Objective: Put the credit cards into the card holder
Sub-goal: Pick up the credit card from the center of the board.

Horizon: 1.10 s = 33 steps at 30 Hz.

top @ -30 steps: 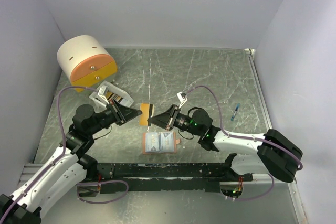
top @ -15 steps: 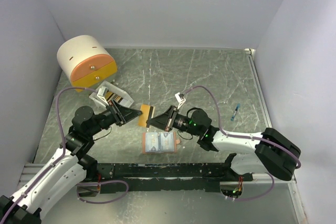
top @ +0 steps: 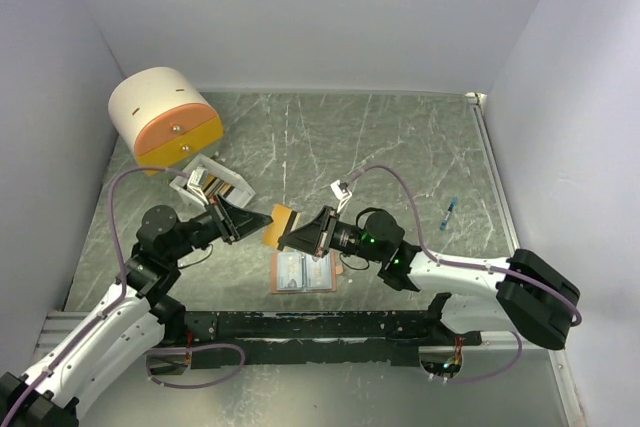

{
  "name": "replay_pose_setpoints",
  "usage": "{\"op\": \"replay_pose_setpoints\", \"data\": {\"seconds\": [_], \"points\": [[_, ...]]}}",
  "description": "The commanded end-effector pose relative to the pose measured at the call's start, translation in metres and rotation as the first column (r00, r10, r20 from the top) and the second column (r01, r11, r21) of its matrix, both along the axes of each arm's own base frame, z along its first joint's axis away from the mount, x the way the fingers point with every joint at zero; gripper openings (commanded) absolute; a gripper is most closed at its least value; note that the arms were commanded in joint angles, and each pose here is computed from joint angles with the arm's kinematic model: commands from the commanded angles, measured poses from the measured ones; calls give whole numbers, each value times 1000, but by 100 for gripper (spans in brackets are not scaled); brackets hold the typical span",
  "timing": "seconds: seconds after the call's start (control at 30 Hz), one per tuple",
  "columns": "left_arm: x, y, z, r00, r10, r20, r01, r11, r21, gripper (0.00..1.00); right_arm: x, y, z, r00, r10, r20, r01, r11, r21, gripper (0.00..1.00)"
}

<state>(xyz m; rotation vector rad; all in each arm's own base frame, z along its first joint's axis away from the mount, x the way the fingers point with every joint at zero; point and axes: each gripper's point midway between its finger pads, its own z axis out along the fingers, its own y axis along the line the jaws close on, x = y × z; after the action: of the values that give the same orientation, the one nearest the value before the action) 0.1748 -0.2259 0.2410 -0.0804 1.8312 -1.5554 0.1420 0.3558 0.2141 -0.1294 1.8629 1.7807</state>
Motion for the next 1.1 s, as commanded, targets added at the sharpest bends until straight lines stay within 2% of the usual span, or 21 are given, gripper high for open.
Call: {"op": "replay_pose_setpoints", "data": {"seconds": [0.0, 0.03, 0.1, 0.3, 0.37, 0.43, 0.5, 0.57, 0.7, 0.77, 0.9, 1.07], "points": [[-28, -7, 12, 991, -131, 26, 131, 991, -29, 27, 4, -5, -3, 999, -39, 33, 40, 998, -43, 0], [-30, -6, 13, 990, -138, 28, 139, 990, -19, 36, 4, -5, -1, 999, -35, 42, 37, 998, -48, 0], [-34, -6, 12, 987, -160, 35, 160, 987, 6, 42, 2, -3, 2, 998, -14, 62, 18, 998, -55, 0], [-38, -10, 13, 975, -216, 59, 213, 976, 48, 41, -6, 2, 3, 994, 53, 93, -46, 996, -75, 0], [-37, -12, 8, 972, -227, 51, 224, 973, 61, 36, -7, 4, 3, 994, 61, 92, -55, 996, -76, 0], [-39, -13, 6, 969, -240, 53, 238, 970, 48, 26, -8, 5, 0, 993, 76, 88, -69, 994, -81, 0], [-40, -14, 5, 968, -246, 55, 245, 969, 23, 20, -12, 8, -1, 991, 105, 89, -98, 992, -79, 0], [-43, -15, 5, 963, -261, 63, 262, 965, -16, 8, -15, 10, -4, 989, 125, 77, -119, 990, -78, 0], [-54, -15, 10, 950, -301, 84, 308, 946, -103, 7, -15, 9, -11, 991, 125, 50, -120, 989, -86, 0], [-53, -15, 9, 952, -292, 86, 300, 949, -96, 7, -13, 8, -14, 993, 106, 44, -101, 990, -102, 1], [-38, -10, -12, 980, -198, 2, 198, 980, 5, 7, 1, -2, -23, 1000, 2, 4, -2, 987, -160, 27], [-22, 4, -21, 998, -49, -47, 53, 994, 93, 7, 11, -19, -37, 991, -121, -63, 105, 971, -215, 45]]}}
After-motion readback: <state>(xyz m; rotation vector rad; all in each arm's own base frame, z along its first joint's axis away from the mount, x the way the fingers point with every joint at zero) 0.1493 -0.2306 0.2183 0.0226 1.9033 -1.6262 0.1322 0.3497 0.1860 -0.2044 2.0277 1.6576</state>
